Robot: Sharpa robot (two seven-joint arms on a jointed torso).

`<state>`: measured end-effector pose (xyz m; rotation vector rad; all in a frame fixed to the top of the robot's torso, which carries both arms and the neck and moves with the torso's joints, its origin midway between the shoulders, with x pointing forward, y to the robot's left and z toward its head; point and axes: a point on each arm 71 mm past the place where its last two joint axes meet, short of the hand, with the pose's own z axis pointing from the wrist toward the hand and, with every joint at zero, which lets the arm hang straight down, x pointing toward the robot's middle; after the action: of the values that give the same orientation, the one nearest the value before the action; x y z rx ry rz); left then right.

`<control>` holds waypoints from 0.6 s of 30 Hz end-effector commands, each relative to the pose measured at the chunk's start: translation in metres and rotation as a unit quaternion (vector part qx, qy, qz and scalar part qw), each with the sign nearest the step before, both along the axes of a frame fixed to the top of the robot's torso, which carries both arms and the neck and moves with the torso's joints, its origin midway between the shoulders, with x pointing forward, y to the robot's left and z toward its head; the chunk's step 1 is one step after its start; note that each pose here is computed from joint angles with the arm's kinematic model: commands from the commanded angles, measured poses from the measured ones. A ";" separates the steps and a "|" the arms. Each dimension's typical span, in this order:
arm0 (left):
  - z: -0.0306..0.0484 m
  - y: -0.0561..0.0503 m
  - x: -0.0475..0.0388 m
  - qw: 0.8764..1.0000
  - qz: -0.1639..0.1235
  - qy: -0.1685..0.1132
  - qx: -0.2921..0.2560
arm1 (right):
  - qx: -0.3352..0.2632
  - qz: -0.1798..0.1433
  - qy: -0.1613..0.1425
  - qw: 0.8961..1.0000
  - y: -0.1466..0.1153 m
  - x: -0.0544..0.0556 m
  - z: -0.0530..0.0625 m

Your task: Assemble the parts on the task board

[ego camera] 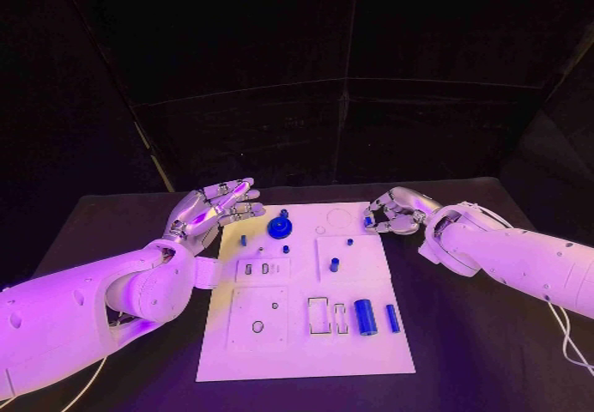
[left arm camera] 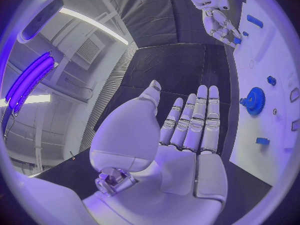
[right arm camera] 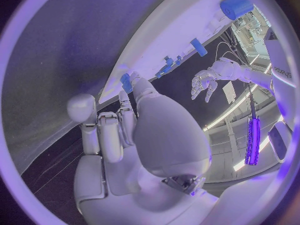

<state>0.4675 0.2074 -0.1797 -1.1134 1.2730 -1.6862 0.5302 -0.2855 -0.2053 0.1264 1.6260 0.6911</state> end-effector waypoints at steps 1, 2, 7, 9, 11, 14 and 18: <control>0.0014 -0.001 -0.0003 1.000 -0.006 -0.005 -0.002 | 0.002 0.010 0.004 1.000 0.002 0.000 0.000; 0.0014 -0.001 -0.0003 1.000 -0.006 -0.005 -0.002 | 0.002 0.010 0.004 1.000 0.002 0.000 0.000; 0.0013 -0.001 -0.0002 1.000 -0.006 -0.005 -0.002 | 0.001 0.011 0.005 1.000 0.002 0.000 0.000; 0.0013 -0.001 -0.0002 1.000 -0.005 -0.005 -0.002 | 0.001 0.011 0.006 1.000 0.002 0.000 0.000; 0.0013 -0.001 -0.0002 1.000 -0.005 -0.005 -0.001 | 0.001 0.011 0.006 1.000 0.002 0.000 0.000; 0.0012 -0.001 -0.0002 1.000 -0.005 -0.004 -0.001 | 0.001 0.010 0.006 1.000 0.002 0.000 0.000; 0.0012 -0.001 -0.0002 1.000 -0.005 -0.004 -0.001 | 0.002 0.009 0.002 1.000 0.002 0.000 0.000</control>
<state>0.4675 0.2077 -0.1799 -1.1140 1.2733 -1.6850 0.5304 -0.2847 -0.2063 0.1220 1.6369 0.6976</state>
